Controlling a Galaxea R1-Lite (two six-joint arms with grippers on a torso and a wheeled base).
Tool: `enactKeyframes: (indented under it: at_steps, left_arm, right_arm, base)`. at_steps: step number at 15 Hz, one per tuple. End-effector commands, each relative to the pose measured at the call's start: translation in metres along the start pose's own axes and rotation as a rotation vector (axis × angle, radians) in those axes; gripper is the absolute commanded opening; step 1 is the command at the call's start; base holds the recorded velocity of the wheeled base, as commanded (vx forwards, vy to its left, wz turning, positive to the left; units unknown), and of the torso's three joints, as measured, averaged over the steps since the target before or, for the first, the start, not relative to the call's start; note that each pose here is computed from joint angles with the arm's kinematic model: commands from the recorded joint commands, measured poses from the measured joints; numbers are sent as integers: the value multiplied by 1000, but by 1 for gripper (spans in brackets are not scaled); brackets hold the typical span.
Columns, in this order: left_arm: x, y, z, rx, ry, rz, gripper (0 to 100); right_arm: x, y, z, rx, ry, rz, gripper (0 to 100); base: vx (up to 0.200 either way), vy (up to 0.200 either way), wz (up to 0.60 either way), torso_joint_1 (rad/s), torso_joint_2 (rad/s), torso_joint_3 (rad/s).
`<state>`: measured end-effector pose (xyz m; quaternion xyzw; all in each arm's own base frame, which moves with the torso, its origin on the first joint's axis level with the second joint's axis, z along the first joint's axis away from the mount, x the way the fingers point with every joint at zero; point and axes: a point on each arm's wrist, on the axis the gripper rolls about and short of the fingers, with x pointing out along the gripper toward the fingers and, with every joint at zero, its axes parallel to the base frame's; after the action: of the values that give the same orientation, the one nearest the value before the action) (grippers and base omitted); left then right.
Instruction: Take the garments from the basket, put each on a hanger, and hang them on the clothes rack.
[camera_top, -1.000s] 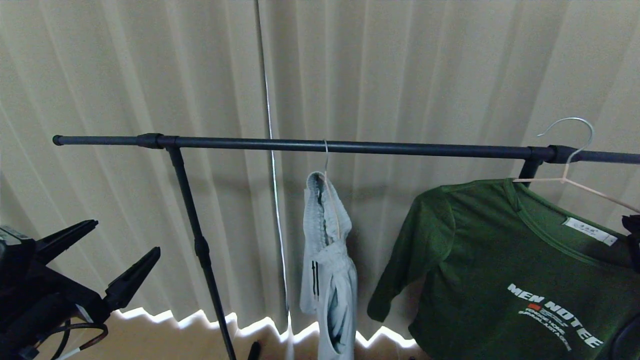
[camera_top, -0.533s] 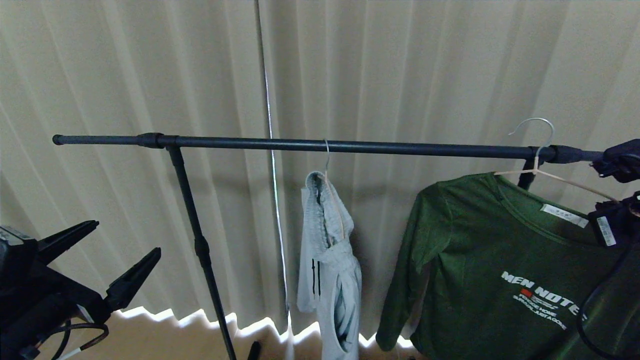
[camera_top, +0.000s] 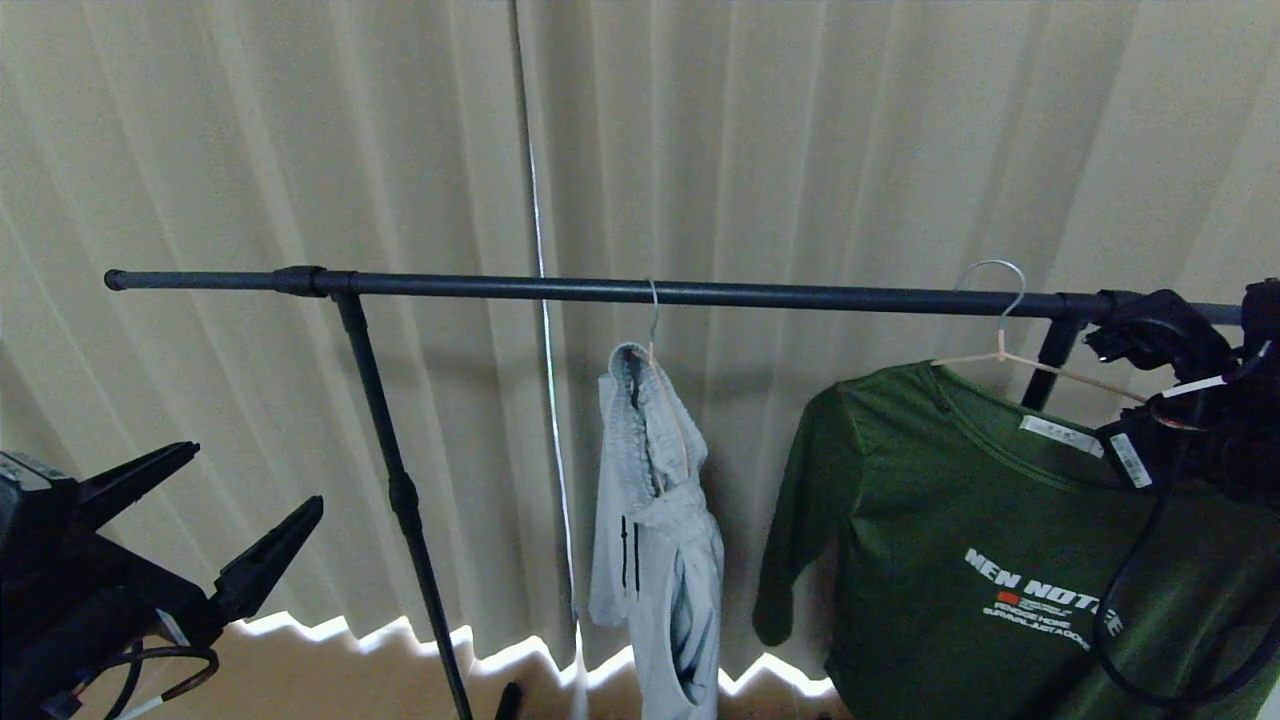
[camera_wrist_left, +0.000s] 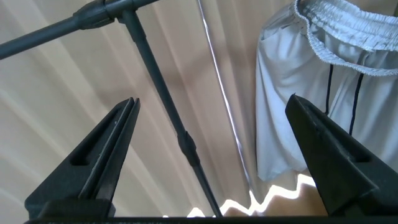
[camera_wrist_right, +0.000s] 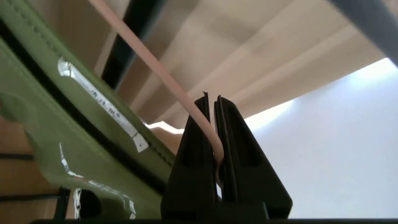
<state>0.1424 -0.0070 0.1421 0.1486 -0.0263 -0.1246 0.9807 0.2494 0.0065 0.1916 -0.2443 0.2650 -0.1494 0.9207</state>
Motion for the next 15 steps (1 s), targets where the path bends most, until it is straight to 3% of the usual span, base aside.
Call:
enactKeyframes:
  at_steps: [1, 5, 10, 15]
  left_arm:
    - [0, 0, 0, -1, 2, -2, 100]
    - [1, 0, -1, -1, 5, -4, 100]
    - [1, -3, 0, 4, -2, -20, 100]
    - [1, -3, 0, 11, -3, -23, 100]
  right_arm:
    - [2, 8, 1, -18, 4, 19, 0]
    - [0, 19, 4, -42, -9, 49, 0]
    - [-17, 47, 11, -105, -68, 143, 0]
    - [-17, 53, 10, -119, -65, 158, 0]
  base:
    - [0, 0, 0, 0, 0, 0]
    - [0, 0, 0, 0, 0, 0]
    - [0, 0, 0, 0, 0, 0]
    - [0, 0, 0, 0, 0, 0]
